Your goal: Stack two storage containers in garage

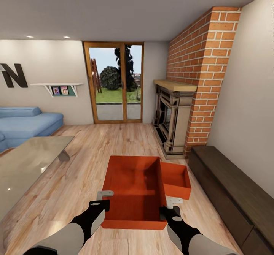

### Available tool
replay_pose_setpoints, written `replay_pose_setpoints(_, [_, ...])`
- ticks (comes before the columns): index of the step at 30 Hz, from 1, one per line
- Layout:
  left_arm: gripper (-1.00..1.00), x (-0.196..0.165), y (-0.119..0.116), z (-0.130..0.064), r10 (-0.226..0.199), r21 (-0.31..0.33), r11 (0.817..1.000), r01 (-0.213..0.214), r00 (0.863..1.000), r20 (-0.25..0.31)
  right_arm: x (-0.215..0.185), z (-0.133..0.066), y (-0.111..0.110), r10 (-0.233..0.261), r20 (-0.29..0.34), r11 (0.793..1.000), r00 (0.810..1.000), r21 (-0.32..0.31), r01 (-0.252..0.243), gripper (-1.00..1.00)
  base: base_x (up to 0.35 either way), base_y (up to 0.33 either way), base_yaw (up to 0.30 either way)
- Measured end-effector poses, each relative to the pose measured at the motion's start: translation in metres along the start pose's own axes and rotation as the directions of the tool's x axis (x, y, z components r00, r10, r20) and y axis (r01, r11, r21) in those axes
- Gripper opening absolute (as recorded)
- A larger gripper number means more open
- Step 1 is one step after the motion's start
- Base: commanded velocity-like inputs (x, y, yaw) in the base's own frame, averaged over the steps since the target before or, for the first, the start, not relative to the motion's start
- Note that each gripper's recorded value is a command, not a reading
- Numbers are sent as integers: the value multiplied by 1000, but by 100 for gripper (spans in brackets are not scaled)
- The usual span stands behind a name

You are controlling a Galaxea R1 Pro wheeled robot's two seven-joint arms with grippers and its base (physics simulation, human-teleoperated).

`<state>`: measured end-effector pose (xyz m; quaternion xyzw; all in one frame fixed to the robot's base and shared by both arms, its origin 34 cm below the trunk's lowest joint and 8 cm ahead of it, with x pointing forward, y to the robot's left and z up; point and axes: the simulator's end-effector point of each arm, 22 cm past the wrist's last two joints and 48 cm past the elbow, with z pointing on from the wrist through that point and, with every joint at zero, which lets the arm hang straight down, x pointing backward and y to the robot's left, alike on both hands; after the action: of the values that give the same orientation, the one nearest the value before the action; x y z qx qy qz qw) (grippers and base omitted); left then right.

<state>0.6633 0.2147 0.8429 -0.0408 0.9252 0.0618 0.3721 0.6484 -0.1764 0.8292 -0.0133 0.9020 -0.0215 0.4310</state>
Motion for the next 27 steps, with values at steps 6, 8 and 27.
replay_pose_setpoints(6, [-100, -4, 0, -3, -1, 0, 1000, 1, 1000, 8, -5, -2, 0, 1, 9, 1000, 1000, 0, -1, -100, 0, 0, 0])
replay_pose_setpoints(8, [-100, -6, 0, -4, -1, 0, 1000, 1, 1000, 11, -6, -3, 0, 1, 12, 1000, 1000, 0, -1, -100, 0, 0, 0])
replay_pose_setpoints(27, [-100, -20, 1, -12, -6, 1, 1000, 6, 999, 41, -21, -9, -1, 1, 41, 1000, 999, 1, -1, -100, 0, 0, 0])
